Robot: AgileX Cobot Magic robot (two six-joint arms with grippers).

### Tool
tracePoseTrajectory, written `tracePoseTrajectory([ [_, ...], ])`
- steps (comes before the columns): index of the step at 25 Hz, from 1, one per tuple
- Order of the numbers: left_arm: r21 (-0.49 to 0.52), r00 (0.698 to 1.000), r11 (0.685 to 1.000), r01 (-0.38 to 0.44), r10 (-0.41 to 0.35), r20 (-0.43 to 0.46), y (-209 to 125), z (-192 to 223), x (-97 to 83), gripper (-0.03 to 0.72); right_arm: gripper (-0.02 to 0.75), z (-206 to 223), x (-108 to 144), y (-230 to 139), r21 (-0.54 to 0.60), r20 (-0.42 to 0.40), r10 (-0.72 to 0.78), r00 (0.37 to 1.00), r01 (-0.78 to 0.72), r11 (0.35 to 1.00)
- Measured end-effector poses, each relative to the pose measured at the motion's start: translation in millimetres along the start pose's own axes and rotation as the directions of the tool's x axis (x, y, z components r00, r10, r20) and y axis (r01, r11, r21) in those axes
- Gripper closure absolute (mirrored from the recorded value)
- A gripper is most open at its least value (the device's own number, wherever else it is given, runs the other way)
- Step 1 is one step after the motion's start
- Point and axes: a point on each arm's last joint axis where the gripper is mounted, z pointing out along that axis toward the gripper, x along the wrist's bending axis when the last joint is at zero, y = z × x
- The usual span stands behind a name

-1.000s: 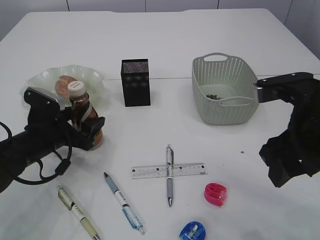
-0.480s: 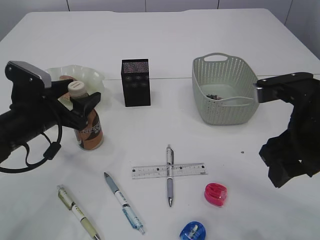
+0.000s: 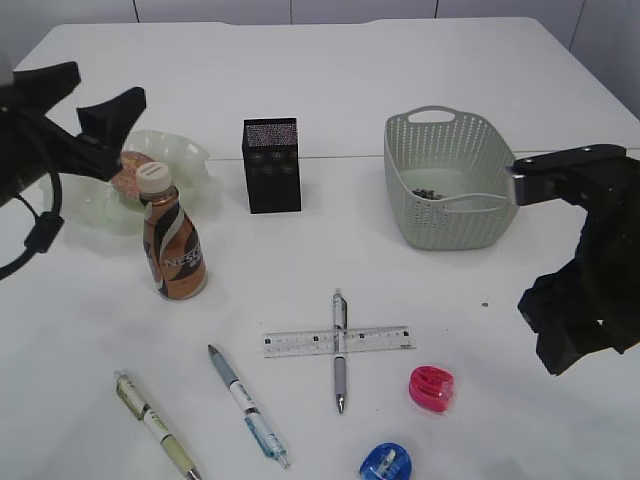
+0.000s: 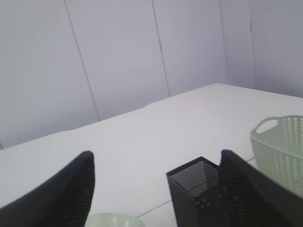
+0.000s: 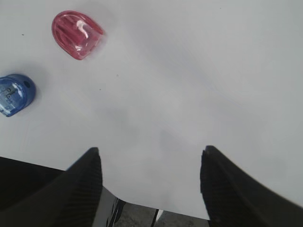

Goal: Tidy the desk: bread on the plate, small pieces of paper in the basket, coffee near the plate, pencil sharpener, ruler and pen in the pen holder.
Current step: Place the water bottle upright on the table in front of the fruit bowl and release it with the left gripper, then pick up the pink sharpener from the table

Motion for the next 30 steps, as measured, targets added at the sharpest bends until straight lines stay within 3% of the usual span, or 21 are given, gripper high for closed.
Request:
tracePoseTrajectory([
  [6, 0.045, 0.992, 0.999, 0.012, -0.007, -0.122, 8, -12, 32.6, 0.104, 0.259, 0, 0, 0, -0.002, 0.0, 0.0, 1.0, 0.0, 1.0],
  [11, 0.176, 0.98, 0.983, 0.053, -0.017, -0.197, 4, -21, 44.9, 0.108, 0.259, -9, 0, 6, -0.028, -0.002, 0.0, 1.0, 0.0, 1.0],
  [15, 0.327, 0.962, 0.933, 0.152, -0.064, -0.265, -4, -29, 47.6, 0.113, 0.259, -20, 1, 11, -0.05, -0.004, 0.0, 1.0, -0.001, 0.999],
  [18, 0.417, 0.94, 0.874, 0.251, -0.116, -0.322, -2, -40, 47.5, 0.116, 0.259, -26, 1, 15, -0.073, -0.006, 0.0, 1.0, -0.001, 0.997],
  [22, 0.549, 0.905, 0.748, 0.372, -0.161, -0.395, 5, -61, 43.4, 0.168, 0.259, -30, 2, 17, -0.085, -0.014, 0.003, 1.0, -0.004, 0.996],
  [25, 0.657, 0.894, 0.628, 0.417, -0.156, -0.419, 11, -81, 37.3, 0.209, 0.259, -31, 1, 18, -0.088, -0.008, 0.0, 1.0, -0.001, 0.996],
  [28, 0.745, 0.884, 0.486, 0.456, -0.153, -0.442, 16, -101, 30.0, 0.219, 0.259, -31, 3, 19, -0.097, -0.023, 0.006, 1.0, -0.008, 0.995],
  [30, 0.793, 0.875, 0.373, 0.482, -0.155, -0.459, 20, -112, 25.2, 0.221, 0.259, -31, 5, 19, -0.103, -0.052, 0.015, 0.999, -0.021, 0.994],
])
